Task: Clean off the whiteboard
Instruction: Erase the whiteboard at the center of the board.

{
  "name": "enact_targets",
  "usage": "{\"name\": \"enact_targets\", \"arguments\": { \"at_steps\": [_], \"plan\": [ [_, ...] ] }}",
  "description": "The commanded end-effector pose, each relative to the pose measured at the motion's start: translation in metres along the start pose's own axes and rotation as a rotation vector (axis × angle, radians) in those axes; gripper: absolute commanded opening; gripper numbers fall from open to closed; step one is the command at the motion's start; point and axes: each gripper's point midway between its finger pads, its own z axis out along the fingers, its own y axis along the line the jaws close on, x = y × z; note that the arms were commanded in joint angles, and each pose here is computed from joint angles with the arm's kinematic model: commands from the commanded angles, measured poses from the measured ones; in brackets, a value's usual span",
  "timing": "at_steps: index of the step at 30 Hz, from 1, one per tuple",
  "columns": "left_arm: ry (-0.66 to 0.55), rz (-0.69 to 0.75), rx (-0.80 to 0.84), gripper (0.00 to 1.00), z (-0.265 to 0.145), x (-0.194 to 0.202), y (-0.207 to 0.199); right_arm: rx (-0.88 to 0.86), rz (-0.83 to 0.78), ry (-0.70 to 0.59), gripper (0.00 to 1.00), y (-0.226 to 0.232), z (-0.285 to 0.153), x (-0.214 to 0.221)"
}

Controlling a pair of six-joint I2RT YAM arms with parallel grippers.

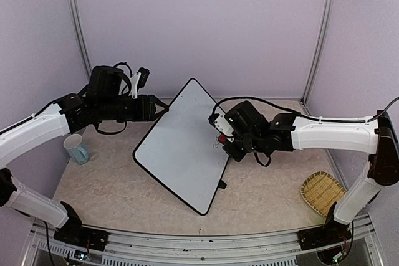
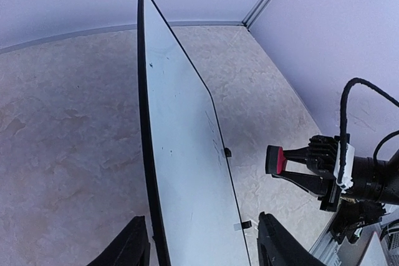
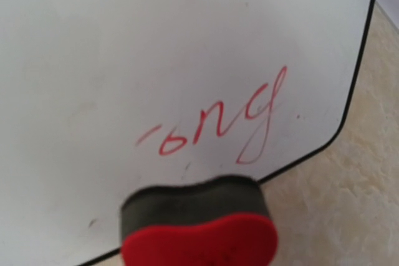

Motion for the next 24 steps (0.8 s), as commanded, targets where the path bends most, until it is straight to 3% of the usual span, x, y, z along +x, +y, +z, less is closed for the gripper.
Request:
{"name": "enact_targets", "arguments": {
  "at_steps": [1, 11, 15, 24],
  "plan": [
    [-0.025, 0.015, 0.043, 0.55, 0.011, -0.015, -0.009, 0.014, 0.028, -0.018, 0.22, -0.005, -0.010, 0.003],
    [-0.041, 0.027, -0.062, 0.47, 0.025, -0.026, 0.012, 0.012, 0.031, -0.024, 0.22, -0.005, -0.010, 0.005],
    [-0.019, 0.030, -0.061, 0.37, 0.034, -0.021, 0.013, 0.027, 0.022, -0.016, 0.22, -0.006, -0.003, 0.002],
    [0.006, 0.030, -0.108, 0.36, 0.046, -0.015, 0.026, 0.023, 0.031, -0.043, 0.22, -0.009, 0.000, -0.017]
  ]
}}
